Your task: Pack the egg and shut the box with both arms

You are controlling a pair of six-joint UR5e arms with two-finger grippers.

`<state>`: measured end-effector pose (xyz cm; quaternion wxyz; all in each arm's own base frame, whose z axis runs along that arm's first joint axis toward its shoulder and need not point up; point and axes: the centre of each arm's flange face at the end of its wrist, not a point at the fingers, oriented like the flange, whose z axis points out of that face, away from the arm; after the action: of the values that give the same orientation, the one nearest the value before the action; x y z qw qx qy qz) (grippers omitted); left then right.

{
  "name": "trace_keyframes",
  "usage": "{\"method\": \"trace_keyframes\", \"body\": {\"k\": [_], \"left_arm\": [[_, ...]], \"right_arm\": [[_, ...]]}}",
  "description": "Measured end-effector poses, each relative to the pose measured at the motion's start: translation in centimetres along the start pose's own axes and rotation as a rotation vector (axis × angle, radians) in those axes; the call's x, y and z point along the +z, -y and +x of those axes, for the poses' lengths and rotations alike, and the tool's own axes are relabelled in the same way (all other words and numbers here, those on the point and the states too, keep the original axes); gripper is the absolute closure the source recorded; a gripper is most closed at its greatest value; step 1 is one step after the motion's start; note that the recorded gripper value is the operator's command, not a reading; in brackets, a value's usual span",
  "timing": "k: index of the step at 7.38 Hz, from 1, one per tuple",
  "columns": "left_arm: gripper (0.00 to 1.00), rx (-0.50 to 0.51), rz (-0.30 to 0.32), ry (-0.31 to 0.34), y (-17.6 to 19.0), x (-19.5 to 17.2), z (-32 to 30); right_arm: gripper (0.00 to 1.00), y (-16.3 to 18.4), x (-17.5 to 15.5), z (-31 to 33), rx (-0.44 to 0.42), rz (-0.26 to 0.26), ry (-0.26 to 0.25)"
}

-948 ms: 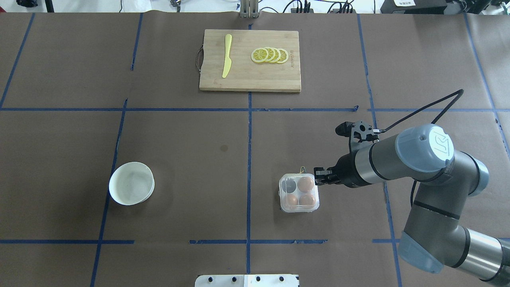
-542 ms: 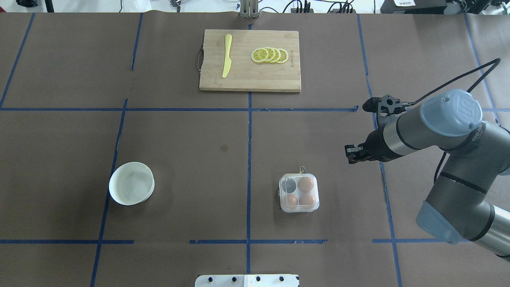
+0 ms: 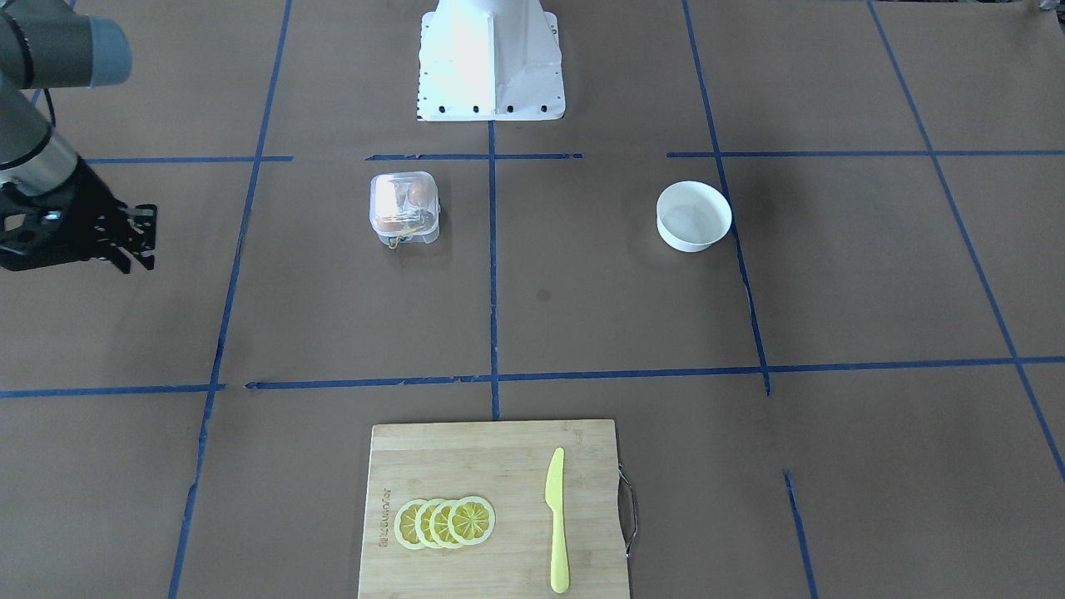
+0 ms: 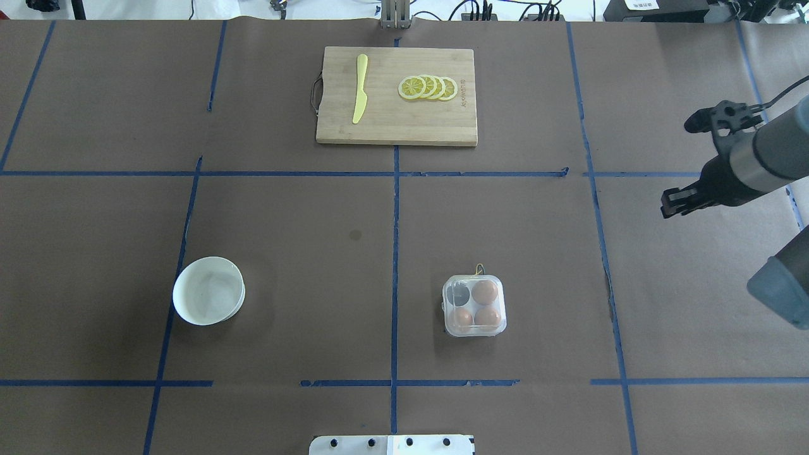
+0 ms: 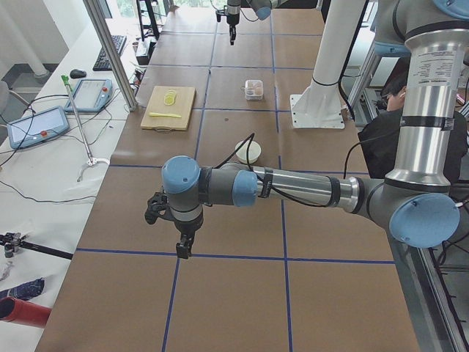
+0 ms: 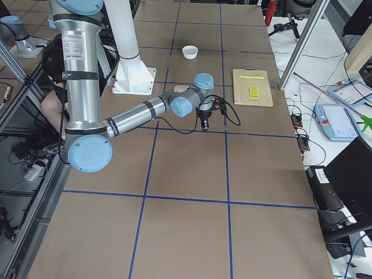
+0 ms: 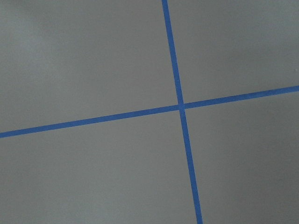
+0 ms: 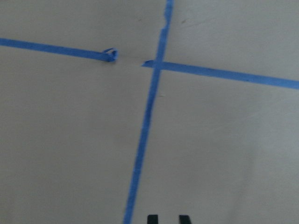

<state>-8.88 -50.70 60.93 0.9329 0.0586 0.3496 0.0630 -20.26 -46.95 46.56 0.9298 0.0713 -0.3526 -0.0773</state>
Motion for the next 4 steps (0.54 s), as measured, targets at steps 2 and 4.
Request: {"method": "trace_keyframes", "body": {"k": [2, 4], "left_arm": [[0.0, 0.0, 0.001, -0.001, -0.1, 0.1, 0.0], [0.0, -0.003, -0.003, -0.002, -0.3, 0.2, -0.1]], "right_arm": [[0.0, -0.1, -3.9, 10.9, -0.042, -0.06, -0.109], [0.0, -4.1, -5.2, 18.6, 0.039, -0.112, -0.147]]}}
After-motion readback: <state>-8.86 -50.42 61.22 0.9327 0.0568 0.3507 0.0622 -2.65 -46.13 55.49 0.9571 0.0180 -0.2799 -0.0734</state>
